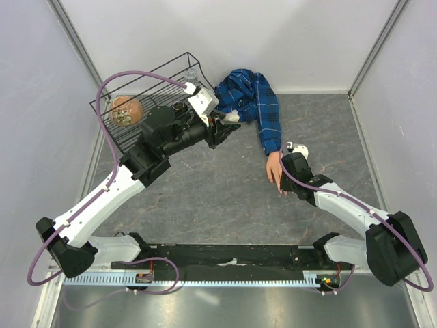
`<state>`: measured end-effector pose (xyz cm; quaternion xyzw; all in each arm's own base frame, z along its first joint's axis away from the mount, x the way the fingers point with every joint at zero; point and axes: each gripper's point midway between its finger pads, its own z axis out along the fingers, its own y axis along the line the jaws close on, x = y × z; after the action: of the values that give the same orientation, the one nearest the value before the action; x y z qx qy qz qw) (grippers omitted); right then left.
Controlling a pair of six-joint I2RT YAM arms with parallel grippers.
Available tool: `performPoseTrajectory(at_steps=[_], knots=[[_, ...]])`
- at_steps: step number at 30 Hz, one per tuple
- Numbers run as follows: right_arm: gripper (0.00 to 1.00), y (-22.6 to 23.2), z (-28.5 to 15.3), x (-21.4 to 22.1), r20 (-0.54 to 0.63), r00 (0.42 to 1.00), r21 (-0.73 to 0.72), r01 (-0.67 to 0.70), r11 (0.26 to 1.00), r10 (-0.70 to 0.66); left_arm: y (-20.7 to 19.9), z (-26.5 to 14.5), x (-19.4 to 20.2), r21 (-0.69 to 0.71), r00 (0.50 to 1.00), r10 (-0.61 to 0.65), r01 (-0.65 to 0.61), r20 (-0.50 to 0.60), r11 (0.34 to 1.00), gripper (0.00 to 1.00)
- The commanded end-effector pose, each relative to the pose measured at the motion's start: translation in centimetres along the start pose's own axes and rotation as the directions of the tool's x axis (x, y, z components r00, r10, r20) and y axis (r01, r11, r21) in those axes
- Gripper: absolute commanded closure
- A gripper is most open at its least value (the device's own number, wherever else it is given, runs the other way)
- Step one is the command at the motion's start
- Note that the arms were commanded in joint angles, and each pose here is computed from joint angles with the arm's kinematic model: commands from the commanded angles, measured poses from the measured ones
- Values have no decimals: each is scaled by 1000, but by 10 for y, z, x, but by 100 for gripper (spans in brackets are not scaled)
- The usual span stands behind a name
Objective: Paint the nails
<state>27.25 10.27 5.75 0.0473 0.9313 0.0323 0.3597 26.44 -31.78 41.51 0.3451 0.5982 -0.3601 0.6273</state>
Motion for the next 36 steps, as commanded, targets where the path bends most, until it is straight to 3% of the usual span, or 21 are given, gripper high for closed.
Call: performPoseTrajectory(at_steps=[1,17,24,36], knots=[[100,5,1,-9,27,999,-16,-19,1000,19,-2,-1,-33,9,996,1,-2,87,1000,98],[100,4,1,-4,15,1000,-20,-19,1000,20,-1,-5,-32,0,996,1,-1,87,1000,98],[100,12,-2,-28,57,998,-28,-17,999,18,-3,-5,-33,6,996,-1,1,89,1000,98],[100,4,-5,-4,15,999,-27,-34,999,34,-2,-9,-33,-3,996,0,0,93,1000,98]])
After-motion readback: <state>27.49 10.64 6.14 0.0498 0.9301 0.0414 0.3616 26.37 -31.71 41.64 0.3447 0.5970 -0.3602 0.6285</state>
